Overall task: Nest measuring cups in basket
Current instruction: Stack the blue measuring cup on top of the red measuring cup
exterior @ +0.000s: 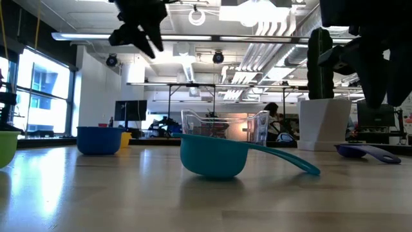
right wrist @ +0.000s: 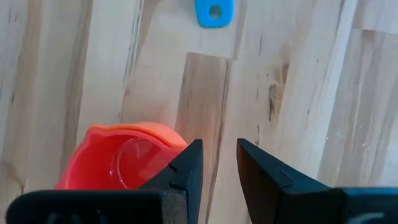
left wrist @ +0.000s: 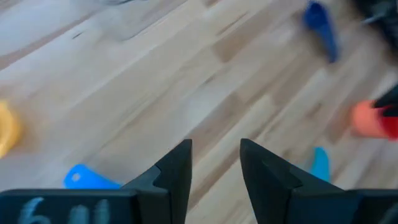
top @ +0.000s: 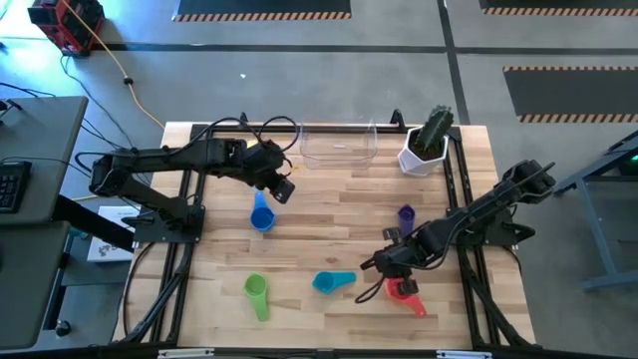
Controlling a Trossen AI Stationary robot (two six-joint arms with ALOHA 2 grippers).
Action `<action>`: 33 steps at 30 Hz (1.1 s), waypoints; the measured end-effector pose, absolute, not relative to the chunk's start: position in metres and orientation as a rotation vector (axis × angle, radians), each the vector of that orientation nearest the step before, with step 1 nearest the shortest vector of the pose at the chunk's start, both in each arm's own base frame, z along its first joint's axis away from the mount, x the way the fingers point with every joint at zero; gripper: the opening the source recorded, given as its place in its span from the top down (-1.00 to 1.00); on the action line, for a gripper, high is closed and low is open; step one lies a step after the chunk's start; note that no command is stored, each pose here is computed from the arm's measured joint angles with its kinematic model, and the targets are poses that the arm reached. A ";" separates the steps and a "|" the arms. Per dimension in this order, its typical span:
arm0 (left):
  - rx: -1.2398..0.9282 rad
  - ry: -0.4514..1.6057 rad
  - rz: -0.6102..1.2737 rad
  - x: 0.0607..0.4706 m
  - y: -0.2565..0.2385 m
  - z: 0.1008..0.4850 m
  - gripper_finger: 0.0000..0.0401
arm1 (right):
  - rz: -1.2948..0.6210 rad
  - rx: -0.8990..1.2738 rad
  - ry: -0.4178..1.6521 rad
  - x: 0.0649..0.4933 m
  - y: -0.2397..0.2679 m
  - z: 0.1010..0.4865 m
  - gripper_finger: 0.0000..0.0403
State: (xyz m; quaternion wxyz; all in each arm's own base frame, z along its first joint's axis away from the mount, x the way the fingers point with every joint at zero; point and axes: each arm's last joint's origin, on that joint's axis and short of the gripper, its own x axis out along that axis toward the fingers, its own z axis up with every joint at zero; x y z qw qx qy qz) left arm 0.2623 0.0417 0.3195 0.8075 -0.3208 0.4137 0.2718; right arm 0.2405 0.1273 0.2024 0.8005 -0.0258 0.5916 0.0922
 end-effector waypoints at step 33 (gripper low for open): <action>-0.904 1.306 0.915 0.218 0.019 0.224 0.36 | -0.038 0.111 1.064 0.290 0.072 0.270 0.55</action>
